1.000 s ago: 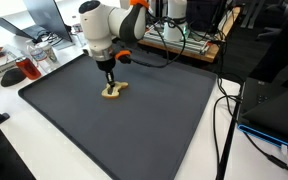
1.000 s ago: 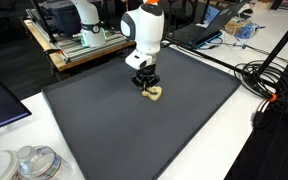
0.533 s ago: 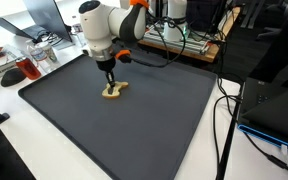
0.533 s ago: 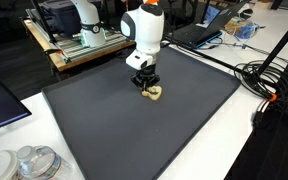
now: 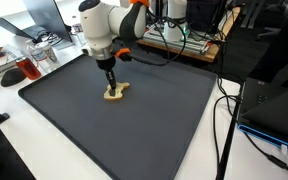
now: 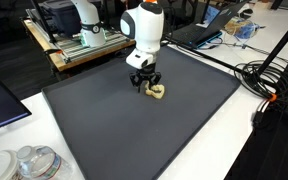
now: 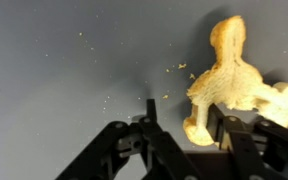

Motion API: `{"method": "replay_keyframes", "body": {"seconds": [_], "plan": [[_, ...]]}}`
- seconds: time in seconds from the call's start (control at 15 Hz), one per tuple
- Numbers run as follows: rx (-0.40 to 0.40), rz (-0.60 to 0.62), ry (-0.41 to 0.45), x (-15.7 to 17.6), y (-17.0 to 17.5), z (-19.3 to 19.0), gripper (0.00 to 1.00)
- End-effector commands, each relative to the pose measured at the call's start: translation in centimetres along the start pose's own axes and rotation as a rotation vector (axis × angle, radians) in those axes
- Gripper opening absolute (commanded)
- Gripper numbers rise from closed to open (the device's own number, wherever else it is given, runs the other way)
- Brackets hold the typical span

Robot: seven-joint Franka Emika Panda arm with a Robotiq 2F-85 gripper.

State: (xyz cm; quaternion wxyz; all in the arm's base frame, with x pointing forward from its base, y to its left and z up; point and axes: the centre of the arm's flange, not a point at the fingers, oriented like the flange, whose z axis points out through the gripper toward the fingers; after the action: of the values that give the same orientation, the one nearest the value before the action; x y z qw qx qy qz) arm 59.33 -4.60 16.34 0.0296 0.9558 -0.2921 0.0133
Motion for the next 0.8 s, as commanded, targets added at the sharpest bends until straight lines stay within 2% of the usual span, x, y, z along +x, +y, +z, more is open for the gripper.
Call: {"method": "replay_keyframes", "body": {"seconds": [0.0, 0.13, 0.2, 0.6, 0.73], "plan": [[0.006, -0.011, -0.009, -0.8, 0.8, -1.5, 0.84], [0.01, -0.006, -0.013, -0.8, 1.0, -1.6, 0.96], [0.011, -0.005, -0.015, -0.8, 1.1, -1.7, 0.99], [0.014, -0.012, -0.04, -1.0, 1.8, -1.8, 1.0], [0.058, -0.029, -0.051, -0.9, 2.0, -2.0, 1.0]]}}
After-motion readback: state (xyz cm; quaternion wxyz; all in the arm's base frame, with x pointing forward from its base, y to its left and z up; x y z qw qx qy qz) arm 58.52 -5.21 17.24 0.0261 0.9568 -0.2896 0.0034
